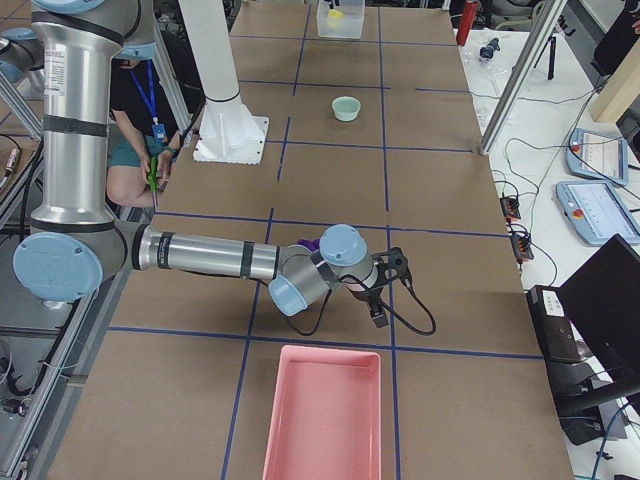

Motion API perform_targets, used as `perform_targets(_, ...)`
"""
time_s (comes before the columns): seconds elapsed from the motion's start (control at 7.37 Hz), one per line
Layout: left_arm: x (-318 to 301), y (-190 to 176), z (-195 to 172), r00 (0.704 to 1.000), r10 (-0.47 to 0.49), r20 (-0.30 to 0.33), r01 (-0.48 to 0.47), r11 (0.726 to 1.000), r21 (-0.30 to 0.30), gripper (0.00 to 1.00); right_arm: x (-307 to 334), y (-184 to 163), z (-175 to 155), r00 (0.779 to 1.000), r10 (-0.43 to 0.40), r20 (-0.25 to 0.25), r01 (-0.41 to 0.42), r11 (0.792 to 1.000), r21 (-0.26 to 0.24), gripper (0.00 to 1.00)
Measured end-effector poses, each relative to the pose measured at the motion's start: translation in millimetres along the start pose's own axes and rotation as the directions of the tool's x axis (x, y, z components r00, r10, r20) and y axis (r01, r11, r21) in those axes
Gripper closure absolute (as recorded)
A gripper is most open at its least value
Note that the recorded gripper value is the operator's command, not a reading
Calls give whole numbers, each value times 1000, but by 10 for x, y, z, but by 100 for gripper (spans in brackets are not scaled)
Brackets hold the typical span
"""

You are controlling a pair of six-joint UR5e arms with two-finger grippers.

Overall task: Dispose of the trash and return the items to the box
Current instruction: 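Reach the right gripper to the purple cloth and grasp it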

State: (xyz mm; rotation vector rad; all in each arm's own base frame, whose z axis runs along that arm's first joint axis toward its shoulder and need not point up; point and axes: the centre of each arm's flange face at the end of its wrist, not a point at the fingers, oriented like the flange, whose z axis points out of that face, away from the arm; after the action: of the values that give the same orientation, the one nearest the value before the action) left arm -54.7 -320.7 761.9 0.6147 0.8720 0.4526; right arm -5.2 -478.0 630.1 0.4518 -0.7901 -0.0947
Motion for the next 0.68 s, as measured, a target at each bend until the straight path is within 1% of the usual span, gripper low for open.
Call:
perform_targets(0.27, 72, -482, -119, 1000, 4, 12, -4, 999, 53, 0, -294, -94, -23, 999, 16, 42, -18, 999, 29, 0)
perform_targets(0.41, 77, -753, -162, 1000, 2, 15, -3, 997, 76, 0, -606, -118, -18, 997, 35, 73, -37, 999, 27, 0)
perform_targets(0.54, 46, -1022, -181, 1000, 4, 17, -6, 996, 92, 0, -955, -53, -25, 994, 58, 97, -59, 998, 15, 0)
perform_targets(0.68, 11, -1253, -192, 1000, 8, 20, -10, 995, 102, 0, -1290, 130, -79, 992, 72, 106, -72, 997, 0, 0)
